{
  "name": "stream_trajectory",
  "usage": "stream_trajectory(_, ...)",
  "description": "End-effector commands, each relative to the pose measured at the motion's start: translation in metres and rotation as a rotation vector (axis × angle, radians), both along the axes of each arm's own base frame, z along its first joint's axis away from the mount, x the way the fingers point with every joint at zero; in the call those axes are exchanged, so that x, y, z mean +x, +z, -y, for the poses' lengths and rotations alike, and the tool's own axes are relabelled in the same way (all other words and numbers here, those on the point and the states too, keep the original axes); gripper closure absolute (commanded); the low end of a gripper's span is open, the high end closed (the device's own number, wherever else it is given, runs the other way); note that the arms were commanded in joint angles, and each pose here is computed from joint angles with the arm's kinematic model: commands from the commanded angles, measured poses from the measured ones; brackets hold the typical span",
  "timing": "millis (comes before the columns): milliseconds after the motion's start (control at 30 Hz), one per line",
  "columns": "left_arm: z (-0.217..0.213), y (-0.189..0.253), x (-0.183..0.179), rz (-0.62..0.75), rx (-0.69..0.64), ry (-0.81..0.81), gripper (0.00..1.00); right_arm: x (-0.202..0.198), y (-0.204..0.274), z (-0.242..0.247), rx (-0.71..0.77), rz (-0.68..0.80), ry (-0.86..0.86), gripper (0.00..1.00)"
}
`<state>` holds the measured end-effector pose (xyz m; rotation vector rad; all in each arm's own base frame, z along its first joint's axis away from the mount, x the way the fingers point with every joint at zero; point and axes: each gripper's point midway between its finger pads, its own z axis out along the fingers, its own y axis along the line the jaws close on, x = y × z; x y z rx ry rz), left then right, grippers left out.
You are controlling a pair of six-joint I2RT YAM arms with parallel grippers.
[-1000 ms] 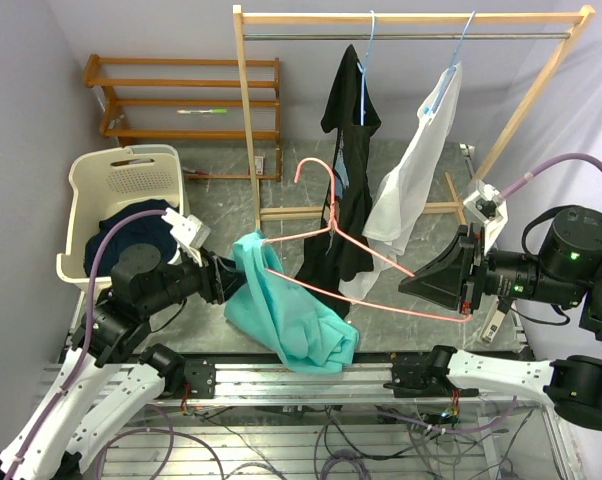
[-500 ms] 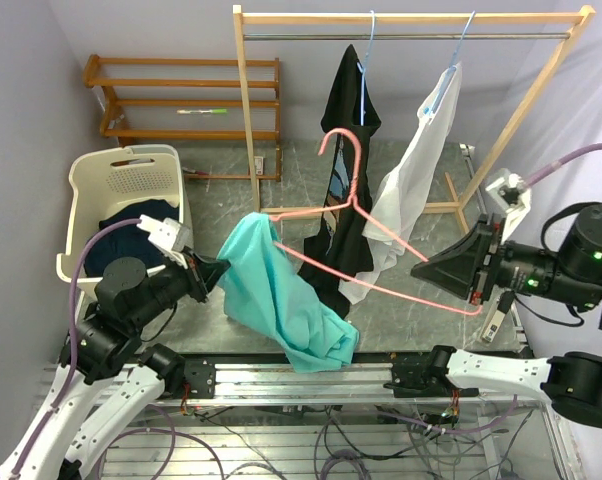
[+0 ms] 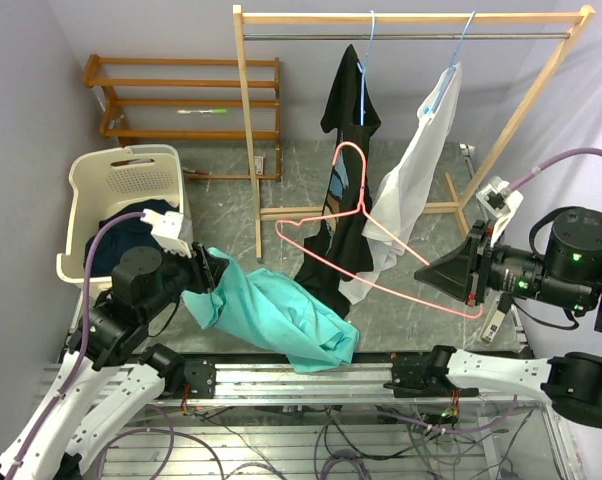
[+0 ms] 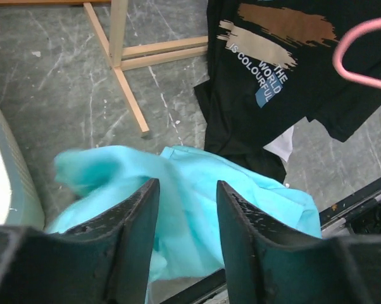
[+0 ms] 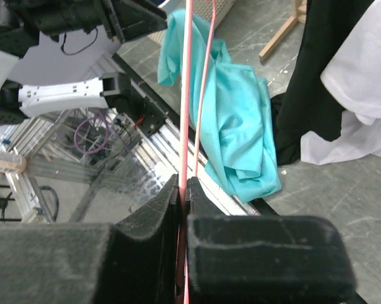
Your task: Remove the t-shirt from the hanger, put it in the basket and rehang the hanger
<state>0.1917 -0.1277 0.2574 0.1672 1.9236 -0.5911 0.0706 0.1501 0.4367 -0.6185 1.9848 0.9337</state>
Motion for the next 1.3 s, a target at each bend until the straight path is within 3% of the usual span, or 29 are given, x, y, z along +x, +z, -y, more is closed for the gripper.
stream_trajectory(0, 0.009, 0.025, -0.007, 0.073, -0.052, -0.065, 0.44, 0.023, 0.025, -0.006, 0.044, 0.070, -0.086, 1.00)
stream_trajectory(133, 0.006, 0.032, -0.014, 0.108, -0.075, -0.067, 0.29, 0.062, 0.052, -0.016, 0.025, 0.167, -0.210, 1.00)
stream_trajectory(333, 0.000, 0.035, -0.016, 0.126, -0.087, -0.042, 0.31, 0.133, 0.076, -0.030, -0.046, 0.299, -0.481, 1.00)
stream_trajectory(500, 0.001, 0.033, -0.015, 0.116, -0.081, -0.047, 0.32, 0.164, 0.101, -0.043, 0.018, 0.394, -0.598, 1.00)
stream_trajectory(767, 0.001, 0.034, -0.016, 0.122, -0.083, -0.051, 0.33, 0.183, 0.116, -0.067, 0.139, 0.460, -0.631, 1.00)
stream_trajectory(1267, 0.002, 0.034, -0.017, 0.124, -0.086, -0.057, 0.34, 0.233, 0.076, -0.140, 0.045, 0.454, -0.616, 1.00)
